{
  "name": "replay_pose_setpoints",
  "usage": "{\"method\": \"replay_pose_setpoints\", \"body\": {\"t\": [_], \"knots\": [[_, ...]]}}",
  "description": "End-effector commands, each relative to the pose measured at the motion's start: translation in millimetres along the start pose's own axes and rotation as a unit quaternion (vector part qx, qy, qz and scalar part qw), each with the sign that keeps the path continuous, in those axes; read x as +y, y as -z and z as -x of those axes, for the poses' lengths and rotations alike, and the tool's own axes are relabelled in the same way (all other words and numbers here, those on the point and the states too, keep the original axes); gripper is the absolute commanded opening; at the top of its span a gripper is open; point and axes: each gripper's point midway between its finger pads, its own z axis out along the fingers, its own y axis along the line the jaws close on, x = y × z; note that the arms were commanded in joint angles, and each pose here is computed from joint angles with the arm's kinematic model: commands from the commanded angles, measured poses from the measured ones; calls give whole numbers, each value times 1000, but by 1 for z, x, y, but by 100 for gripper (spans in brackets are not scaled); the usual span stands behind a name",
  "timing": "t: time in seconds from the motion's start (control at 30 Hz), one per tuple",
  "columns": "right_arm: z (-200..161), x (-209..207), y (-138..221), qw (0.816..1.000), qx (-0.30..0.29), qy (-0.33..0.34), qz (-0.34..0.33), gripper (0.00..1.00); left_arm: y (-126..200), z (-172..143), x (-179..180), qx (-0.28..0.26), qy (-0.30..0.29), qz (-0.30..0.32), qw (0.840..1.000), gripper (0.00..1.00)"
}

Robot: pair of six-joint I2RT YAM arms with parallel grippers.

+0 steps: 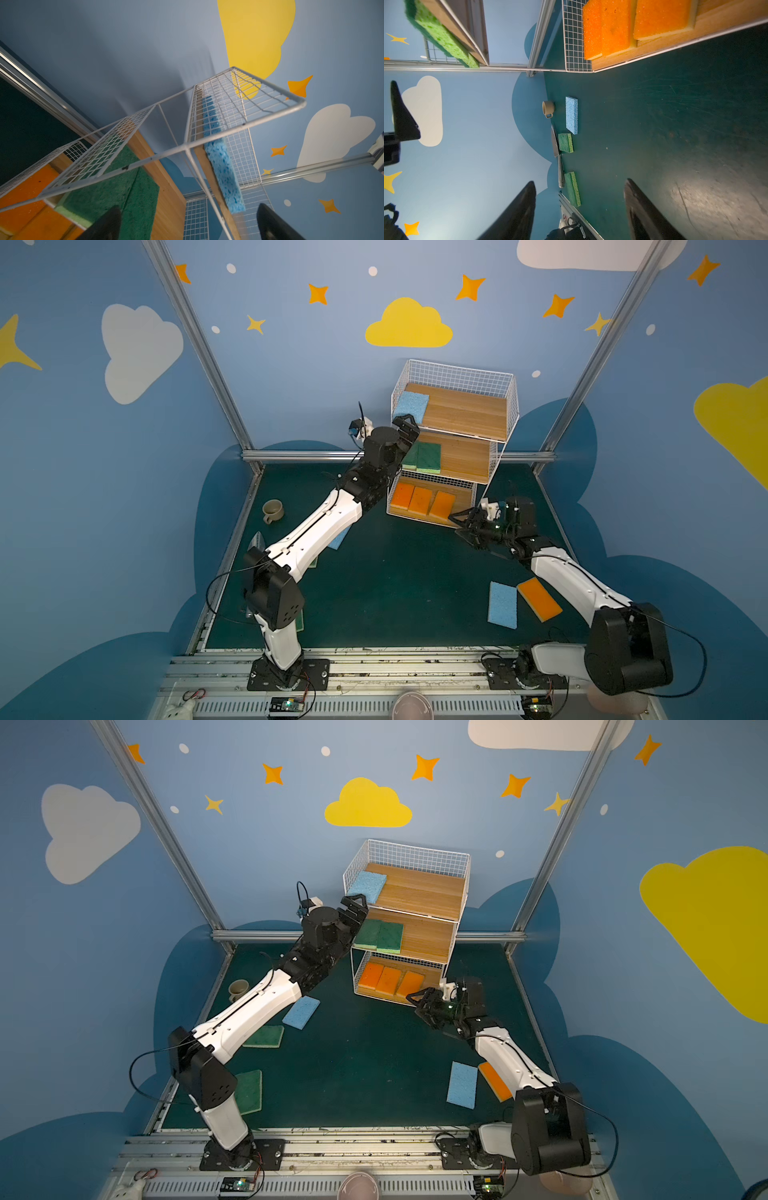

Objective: Arrange cleaning sponges on a shelf
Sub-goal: Place the cleaning sponge on the shelf, then move the cleaning sponge to the center of the table.

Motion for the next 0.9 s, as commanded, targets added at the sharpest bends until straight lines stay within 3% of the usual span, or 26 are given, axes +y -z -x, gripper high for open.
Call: {"method": "replay_pose_setpoints", "body": {"t": [0.0,0.07,0.2,0.37,0.47,0.63,0.87], "knots": [[-9,1,3,998,21,41,-32,64,35,6,-17,11,-57,-37,998,100],[-23,-1,-4,996,44,60,-47,63,51,2,3,22,-76,-26,997,100],[-54,5,-27,988,79,115,-69,63,83,-3,77,52,-92,27,994,100],[-77,13,-59,978,120,146,-89,63,108,6,181,107,-50,116,986,100],[-75,8,-70,974,123,153,-115,61,111,-4,219,156,-47,147,976,99],[-64,-32,-45,952,105,158,-240,61,111,-39,244,228,-64,153,959,100],[-68,-114,23,938,98,67,-327,63,119,-85,237,267,-184,126,938,100]]}}
